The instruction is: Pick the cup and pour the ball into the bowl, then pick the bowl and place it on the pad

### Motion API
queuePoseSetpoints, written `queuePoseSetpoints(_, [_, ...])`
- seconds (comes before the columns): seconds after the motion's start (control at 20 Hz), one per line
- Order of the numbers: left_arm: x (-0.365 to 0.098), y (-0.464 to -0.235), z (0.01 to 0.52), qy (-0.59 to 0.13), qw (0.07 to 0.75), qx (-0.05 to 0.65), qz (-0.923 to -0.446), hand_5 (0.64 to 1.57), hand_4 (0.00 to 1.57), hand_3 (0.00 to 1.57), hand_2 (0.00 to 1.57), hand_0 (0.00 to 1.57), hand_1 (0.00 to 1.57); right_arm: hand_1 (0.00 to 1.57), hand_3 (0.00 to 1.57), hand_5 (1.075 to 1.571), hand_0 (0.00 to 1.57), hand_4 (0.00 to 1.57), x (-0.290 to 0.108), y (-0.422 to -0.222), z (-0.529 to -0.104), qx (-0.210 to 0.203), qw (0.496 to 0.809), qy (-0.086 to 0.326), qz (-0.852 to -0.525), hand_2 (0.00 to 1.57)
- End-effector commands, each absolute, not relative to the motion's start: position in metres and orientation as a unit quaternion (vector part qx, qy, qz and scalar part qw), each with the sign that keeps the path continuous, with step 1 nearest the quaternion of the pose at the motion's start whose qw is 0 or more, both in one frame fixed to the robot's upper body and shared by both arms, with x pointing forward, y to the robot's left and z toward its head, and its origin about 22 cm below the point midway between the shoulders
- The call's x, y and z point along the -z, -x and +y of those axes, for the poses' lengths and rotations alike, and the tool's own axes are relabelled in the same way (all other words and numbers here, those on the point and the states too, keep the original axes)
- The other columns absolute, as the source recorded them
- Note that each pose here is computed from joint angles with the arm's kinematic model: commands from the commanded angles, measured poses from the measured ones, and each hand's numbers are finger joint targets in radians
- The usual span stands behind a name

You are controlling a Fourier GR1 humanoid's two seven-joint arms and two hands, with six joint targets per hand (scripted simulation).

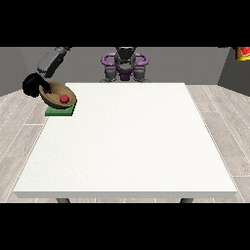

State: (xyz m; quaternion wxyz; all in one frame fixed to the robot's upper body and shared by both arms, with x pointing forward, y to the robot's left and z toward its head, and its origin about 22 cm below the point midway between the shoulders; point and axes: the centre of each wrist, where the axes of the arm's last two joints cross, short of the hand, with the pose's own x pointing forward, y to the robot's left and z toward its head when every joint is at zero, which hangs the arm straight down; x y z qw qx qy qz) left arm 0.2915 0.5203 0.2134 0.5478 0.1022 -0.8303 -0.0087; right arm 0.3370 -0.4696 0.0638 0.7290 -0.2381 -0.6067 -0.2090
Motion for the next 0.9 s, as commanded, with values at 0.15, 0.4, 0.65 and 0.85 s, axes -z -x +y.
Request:
queuePoseSetpoints(0.15, [-0.236,-0.289,0.524,-0.099,0.529,0.020,-0.843,1.566,1.19,0.00,0.00,0.00,0.00,1.26,0.91,1.529,1.26,0.11,-0.071,-0.348,-0.464,0.216,0.705,0.260,-0.624,1.35])
queuePoseSetpoints(0.4, [-0.235,-0.291,0.522,-0.109,0.526,0.017,-0.843,1.568,1.20,0.00,0.00,0.00,0.00,0.00,0.00,1.442,0.00,0.00,-0.057,-0.352,-0.447,0.144,0.737,0.247,-0.613,0.21])
queuePoseSetpoints(0.65, [-0.232,-0.312,0.486,-0.074,0.549,0.029,-0.832,1.569,1.19,0.00,0.00,0.00,0.00,0.00,0.00,1.407,0.00,0.00,-0.066,-0.357,-0.449,0.113,0.759,0.255,-0.588,0.00])
queuePoseSetpoints(0.85, [-0.192,-0.305,0.501,-0.101,0.617,0.017,-0.781,1.569,1.19,0.00,0.00,0.00,0.00,0.00,0.00,1.375,0.00,0.20,-0.085,-0.361,-0.449,0.075,0.786,0.261,-0.556,0.00])
